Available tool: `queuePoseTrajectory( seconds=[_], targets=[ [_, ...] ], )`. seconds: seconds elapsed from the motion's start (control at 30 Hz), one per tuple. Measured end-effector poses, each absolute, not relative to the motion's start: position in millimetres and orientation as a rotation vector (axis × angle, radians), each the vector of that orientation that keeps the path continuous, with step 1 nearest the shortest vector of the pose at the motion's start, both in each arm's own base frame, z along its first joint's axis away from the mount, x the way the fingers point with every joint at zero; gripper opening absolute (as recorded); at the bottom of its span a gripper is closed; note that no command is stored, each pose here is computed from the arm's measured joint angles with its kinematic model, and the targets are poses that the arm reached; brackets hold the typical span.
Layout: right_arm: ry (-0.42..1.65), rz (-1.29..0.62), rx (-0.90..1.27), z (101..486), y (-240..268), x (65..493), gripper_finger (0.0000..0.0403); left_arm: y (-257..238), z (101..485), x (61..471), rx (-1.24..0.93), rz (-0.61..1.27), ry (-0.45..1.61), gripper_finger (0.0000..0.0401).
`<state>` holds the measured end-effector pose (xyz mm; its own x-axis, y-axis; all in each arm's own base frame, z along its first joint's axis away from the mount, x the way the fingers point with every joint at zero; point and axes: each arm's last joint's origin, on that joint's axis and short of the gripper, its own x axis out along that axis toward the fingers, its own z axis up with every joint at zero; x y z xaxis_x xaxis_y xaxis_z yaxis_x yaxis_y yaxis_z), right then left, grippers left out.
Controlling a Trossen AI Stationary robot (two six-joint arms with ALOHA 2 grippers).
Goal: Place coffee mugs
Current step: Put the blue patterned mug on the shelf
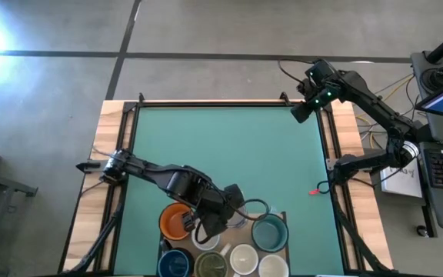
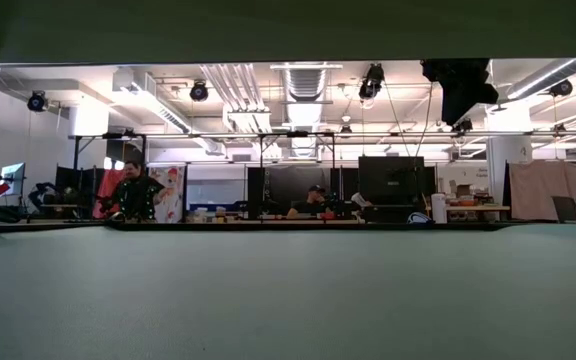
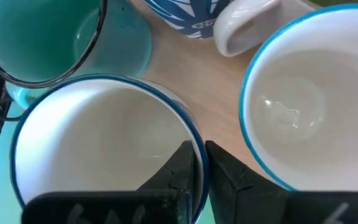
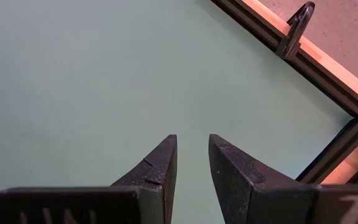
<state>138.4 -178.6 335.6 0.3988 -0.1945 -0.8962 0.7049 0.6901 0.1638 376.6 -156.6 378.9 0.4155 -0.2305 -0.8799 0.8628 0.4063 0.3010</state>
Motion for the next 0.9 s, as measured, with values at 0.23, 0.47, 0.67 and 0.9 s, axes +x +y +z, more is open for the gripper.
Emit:
queuePoseTrajectory(
  seconds=[0.23, 0.47, 0.67, 0.9],
  targets=[
    [1.009, -0.612, 0.586, 335.5, -178.6, 138.4, 0.0082, -159.7, 379.0, 375.3, 0.882, -0.817, 0.862, 0.0015],
    [1.009, -0.612, 0.586, 335.5, -178.6, 138.4, 0.0082, -160.5, 379.6, 375.7, 0.879, -0.816, 0.853, 0.0017],
    [1.009, -0.612, 0.586, 335.5, -178.6, 138.4, 0.0082, -161.0, 380.4, 377.0, 0.865, -0.804, 0.841, 0.0017],
    [1.009, -0.612, 0.586, 335.6, -178.6, 138.4, 0.0082, -161.4, 380.4, 376.8, 0.86, -0.801, 0.843, 0.0018]
  ],
)
